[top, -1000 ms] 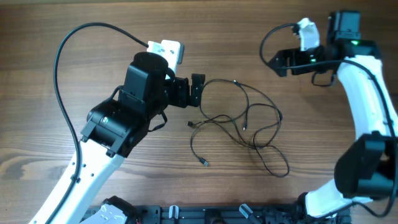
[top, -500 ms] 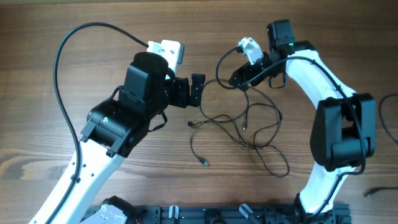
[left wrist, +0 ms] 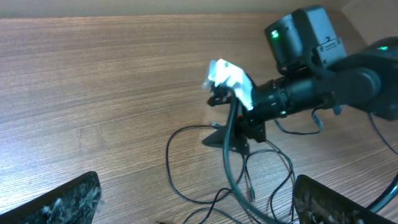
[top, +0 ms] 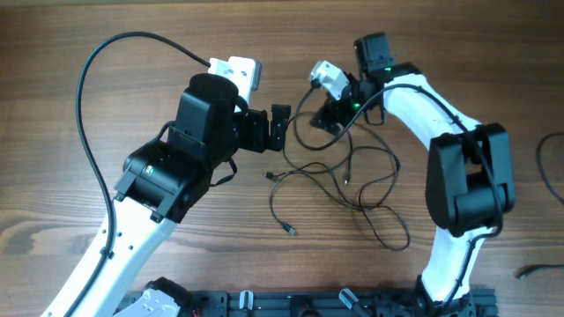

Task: Untangle cables

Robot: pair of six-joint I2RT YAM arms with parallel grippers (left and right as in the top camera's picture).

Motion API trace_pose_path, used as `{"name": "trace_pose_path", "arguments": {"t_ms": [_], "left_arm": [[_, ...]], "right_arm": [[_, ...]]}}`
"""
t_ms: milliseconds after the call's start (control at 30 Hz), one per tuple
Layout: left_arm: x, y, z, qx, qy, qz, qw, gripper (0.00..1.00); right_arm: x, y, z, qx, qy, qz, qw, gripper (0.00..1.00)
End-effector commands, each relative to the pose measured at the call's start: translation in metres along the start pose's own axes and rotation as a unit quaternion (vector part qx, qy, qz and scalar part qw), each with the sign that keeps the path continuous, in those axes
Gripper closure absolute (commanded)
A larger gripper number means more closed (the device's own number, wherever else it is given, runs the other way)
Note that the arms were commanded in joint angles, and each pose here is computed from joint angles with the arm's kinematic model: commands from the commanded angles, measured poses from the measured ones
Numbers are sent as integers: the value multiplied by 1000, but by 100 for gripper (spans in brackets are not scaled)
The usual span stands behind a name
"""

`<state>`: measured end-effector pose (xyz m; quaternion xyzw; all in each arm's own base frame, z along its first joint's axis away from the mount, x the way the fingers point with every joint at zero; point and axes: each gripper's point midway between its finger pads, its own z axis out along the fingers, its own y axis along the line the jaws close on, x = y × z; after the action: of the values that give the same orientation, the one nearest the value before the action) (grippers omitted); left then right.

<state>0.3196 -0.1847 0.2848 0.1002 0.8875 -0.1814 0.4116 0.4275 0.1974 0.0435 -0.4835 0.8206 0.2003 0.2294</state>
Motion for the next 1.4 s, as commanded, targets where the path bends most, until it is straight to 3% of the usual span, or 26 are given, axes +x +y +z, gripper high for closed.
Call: {"name": "trace_pose_path", "arguments": {"t_ms": [0,233,333,433,467,700,733,767,800,967,1167,1233,1367], "left_arm": [[-2,1,0,-3,-4,-6,1000,0],[-2,1,0,-3,-4,-6,1000,0],[-2,1,0,-3,-4,-6,1000,0],[-2,1,0,-3,-4,-6,1000,0],[-2,1,0,-3,-4,-6,1000,0],[-2,1,0,-3,-4,-6,1000,0],[-2,1,0,-3,-4,-6,1000,0],[-2,1,0,-3,-4,-6,1000,0],[-2,1,0,-3,-4,-6,1000,0],[-2,1,0,-3,-4,-6,1000,0],[-2,1,0,-3,-4,-6,1000,0],[-2,1,0,-3,-4,-6,1000,0],[-2,1,0,-3,-4,-6,1000,0]], "right_arm": [[10,10,27,-29,10,-20,999,7],[23,11,44,-39,23,-14,999,9],[24,4,45,-22,28,-19,999,20],[22,1,45,-16,26,-23,999,44],[23,2,45,-16,27,-22,999,47],[46,-2,60,-12,63,-11,998,51],[51,-3,63,-11,69,-9,998,57],[54,-4,65,-7,75,-8,997,80],[56,-8,65,1,80,-10,997,92],[73,-47,48,117,153,14,981,96],[8,-78,-50,263,110,-3,959,96],[-24,-88,-114,355,78,-6,932,96],[-97,-74,-277,529,-54,-16,847,96]]}}
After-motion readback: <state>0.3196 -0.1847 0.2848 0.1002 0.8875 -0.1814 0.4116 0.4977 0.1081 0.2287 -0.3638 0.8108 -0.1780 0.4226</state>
